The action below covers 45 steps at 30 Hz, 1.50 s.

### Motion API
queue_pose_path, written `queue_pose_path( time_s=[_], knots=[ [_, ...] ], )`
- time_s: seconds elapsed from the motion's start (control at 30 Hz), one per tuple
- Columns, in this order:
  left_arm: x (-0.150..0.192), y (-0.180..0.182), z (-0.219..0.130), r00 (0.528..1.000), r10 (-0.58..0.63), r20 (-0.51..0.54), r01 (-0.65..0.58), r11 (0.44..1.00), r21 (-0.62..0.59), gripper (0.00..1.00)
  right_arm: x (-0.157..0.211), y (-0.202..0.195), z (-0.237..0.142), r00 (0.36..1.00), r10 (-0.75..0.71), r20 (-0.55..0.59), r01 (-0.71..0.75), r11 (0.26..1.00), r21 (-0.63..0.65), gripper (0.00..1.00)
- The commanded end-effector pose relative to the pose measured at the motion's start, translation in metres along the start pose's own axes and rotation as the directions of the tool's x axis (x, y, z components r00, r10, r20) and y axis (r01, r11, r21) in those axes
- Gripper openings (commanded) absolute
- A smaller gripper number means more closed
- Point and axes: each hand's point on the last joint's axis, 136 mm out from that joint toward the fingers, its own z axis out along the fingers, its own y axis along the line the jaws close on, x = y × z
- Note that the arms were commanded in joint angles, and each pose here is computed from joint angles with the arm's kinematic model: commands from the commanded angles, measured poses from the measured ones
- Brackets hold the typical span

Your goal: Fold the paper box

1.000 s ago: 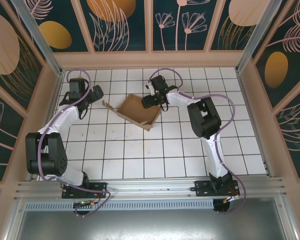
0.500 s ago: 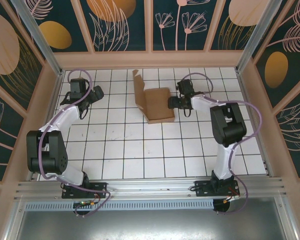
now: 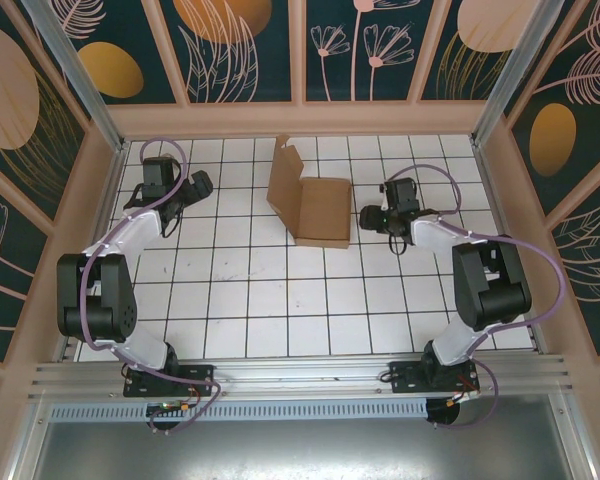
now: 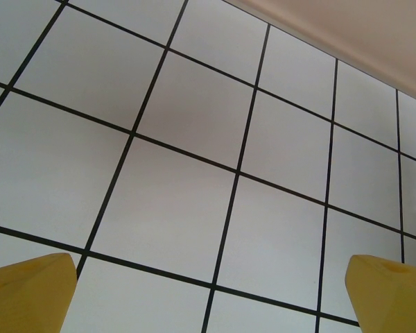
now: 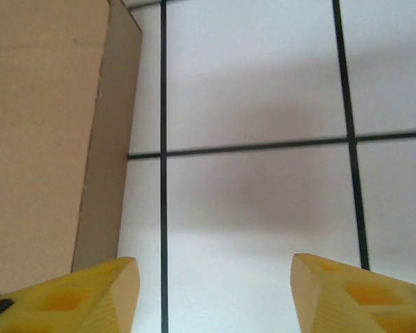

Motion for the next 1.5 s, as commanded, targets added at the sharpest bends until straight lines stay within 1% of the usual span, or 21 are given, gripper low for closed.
queue_pose_path(
  time_s=[0.0,0.1,0.33,0.37,0.43,0.5,0.6,0.67,0.73,0.87,0.9,0.93,1.03,1.17,1.23,1.3,1.37,1.47],
  knots=[
    [0.001,-0.001,0.002,1.0,-0.007,0.004,0.007,1.0,0.017,0.99,0.017,0.015,0.006,0.997,-0.062,-0.039,0.061,0.998,-0.036,0.53],
    [0.0,-0.003,0.002,1.0,-0.01,0.006,0.01,1.0,0.028,0.99,0.027,0.039,0.013,0.993,-0.103,-0.065,0.099,0.992,-0.073,0.47],
    [0.003,-0.002,0.001,1.0,-0.013,0.003,0.012,0.999,0.034,0.99,0.042,0.121,0.028,0.979,-0.189,-0.078,0.169,0.962,-0.216,0.46],
    [0.003,-0.002,0.0,1.0,-0.012,0.003,0.012,0.999,0.034,0.99,0.045,0.139,0.029,0.974,-0.215,-0.074,0.191,0.95,-0.247,0.46],
    [0.004,-0.003,-0.002,1.0,-0.01,0.005,0.009,0.999,0.036,0.99,0.044,0.162,0.029,0.966,-0.252,-0.056,0.226,0.932,-0.283,0.47],
    [0.004,-0.003,-0.003,1.0,-0.007,0.005,0.006,0.999,0.039,0.99,0.036,0.174,0.023,0.962,-0.272,-0.016,0.257,0.925,-0.281,0.48],
    [0.005,-0.002,-0.003,1.0,0.002,0.0,-0.002,0.999,0.032,0.99,0.015,0.163,0.011,0.969,-0.241,0.058,0.248,0.942,-0.226,0.55],
    [0.006,-0.001,-0.003,1.0,0.005,-0.002,-0.005,0.999,0.032,0.99,-0.003,0.149,-0.001,0.973,-0.204,0.105,0.222,0.951,-0.217,0.59],
    [0.009,-0.003,-0.002,1.0,-0.004,-0.009,0.004,0.999,0.044,0.99,-0.016,0.135,-0.002,0.977,-0.178,0.113,0.2,0.953,-0.227,0.63],
    [0.012,-0.01,-0.004,1.0,-0.004,-0.004,0.005,0.997,0.073,0.99,-0.05,0.107,0.009,0.987,-0.126,0.101,0.148,0.955,-0.255,0.67],
    [0.021,-0.006,-0.003,1.0,-0.005,-0.019,0.007,0.998,0.064,0.99,-0.056,0.104,0.015,0.989,-0.117,0.09,0.138,0.951,-0.277,0.68],
    [0.024,-0.006,-0.005,1.0,-0.008,-0.019,0.009,0.998,0.066,0.99,-0.063,0.103,0.019,0.99,-0.113,0.081,0.132,0.945,-0.3,0.68],
    [0.032,-0.01,-0.014,1.0,-0.017,-0.017,0.019,0.996,0.093,0.99,-0.071,0.097,0.046,0.996,-0.089,-0.003,0.083,0.941,-0.329,0.68],
    [0.05,-0.025,-0.03,0.999,-0.033,-0.03,0.038,0.983,0.179,0.99,-0.079,0.108,0.068,0.994,-0.087,-0.064,0.053,0.911,-0.409,0.67],
    [0.063,-0.037,-0.034,0.998,-0.029,-0.048,0.039,0.975,0.22,0.99,-0.076,0.115,0.077,0.99,-0.096,-0.107,0.039,0.896,-0.443,0.65],
    [0.078,-0.052,-0.035,0.997,-0.019,-0.073,0.037,0.967,0.253,0.99,-0.072,0.122,0.083,0.985,-0.1,-0.141,0.024,0.887,-0.461,0.6],
    [0.092,-0.069,-0.034,0.996,-0.006,-0.089,0.033,0.954,0.299,0.99,-0.066,0.128,0.083,0.983,-0.107,-0.149,0.024,0.88,-0.474,0.55],
    [0.11,-0.091,-0.032,0.992,-0.013,-0.125,0.059,0.926,0.373,0.99,-0.052,0.13,0.078,0.984,-0.089,-0.151,0.011,0.892,-0.452,0.5]
  ],
)
